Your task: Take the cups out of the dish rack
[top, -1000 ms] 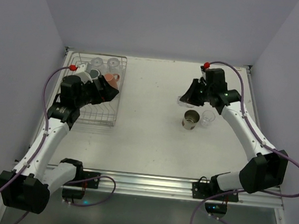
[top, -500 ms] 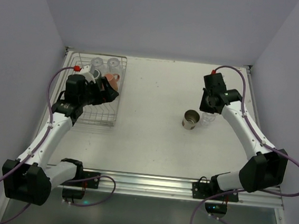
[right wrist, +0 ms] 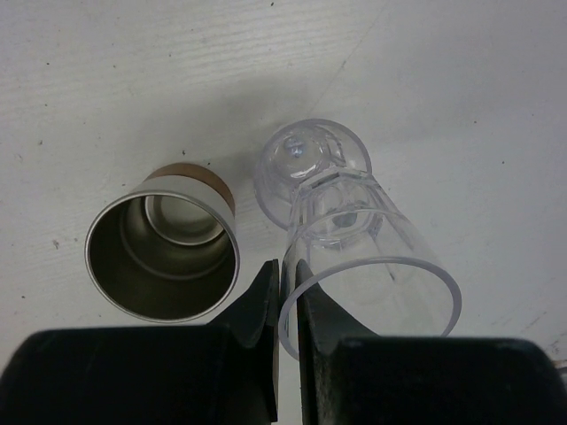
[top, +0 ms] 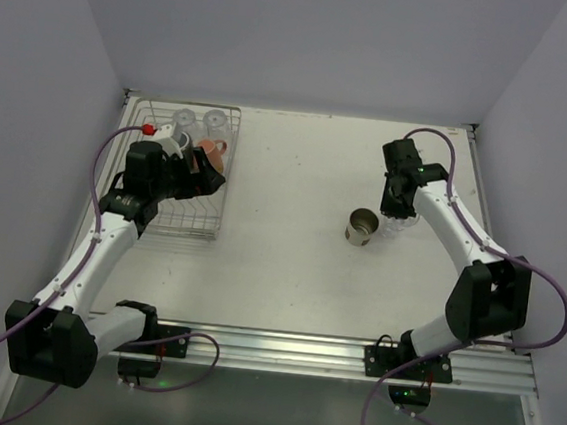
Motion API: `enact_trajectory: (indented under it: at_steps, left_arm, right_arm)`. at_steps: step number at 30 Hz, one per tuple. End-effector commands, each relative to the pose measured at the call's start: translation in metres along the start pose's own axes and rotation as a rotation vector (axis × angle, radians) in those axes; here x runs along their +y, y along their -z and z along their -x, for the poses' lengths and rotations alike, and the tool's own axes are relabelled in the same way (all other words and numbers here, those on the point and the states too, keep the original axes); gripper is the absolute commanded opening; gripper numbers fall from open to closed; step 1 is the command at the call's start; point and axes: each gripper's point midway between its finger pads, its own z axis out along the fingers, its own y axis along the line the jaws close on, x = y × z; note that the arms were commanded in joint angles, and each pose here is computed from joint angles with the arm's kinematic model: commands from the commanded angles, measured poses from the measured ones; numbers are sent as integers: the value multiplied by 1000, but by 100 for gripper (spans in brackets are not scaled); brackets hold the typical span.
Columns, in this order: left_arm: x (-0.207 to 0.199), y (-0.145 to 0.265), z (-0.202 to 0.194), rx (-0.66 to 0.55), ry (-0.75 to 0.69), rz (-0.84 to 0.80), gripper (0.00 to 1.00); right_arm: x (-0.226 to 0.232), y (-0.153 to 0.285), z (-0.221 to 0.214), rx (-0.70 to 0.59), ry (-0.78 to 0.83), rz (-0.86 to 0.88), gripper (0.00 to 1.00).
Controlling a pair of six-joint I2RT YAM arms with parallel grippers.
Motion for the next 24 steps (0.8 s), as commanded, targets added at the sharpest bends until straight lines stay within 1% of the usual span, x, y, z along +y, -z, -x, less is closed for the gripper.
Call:
enact_trajectory:
  at_steps: [1,17,24]
  left_arm:
    - [-6,0,13,-39,-52,-25,100]
    - [0,-8,5,-14,-54,-16,100]
    - [8,-10,10,-8,-68,40,100]
  right_arm:
    - [1,4,25,-61,-9,10,0]
    - [17,-10,23,-27,8,67,0]
    - [19,-18,19,-10,9,64,0]
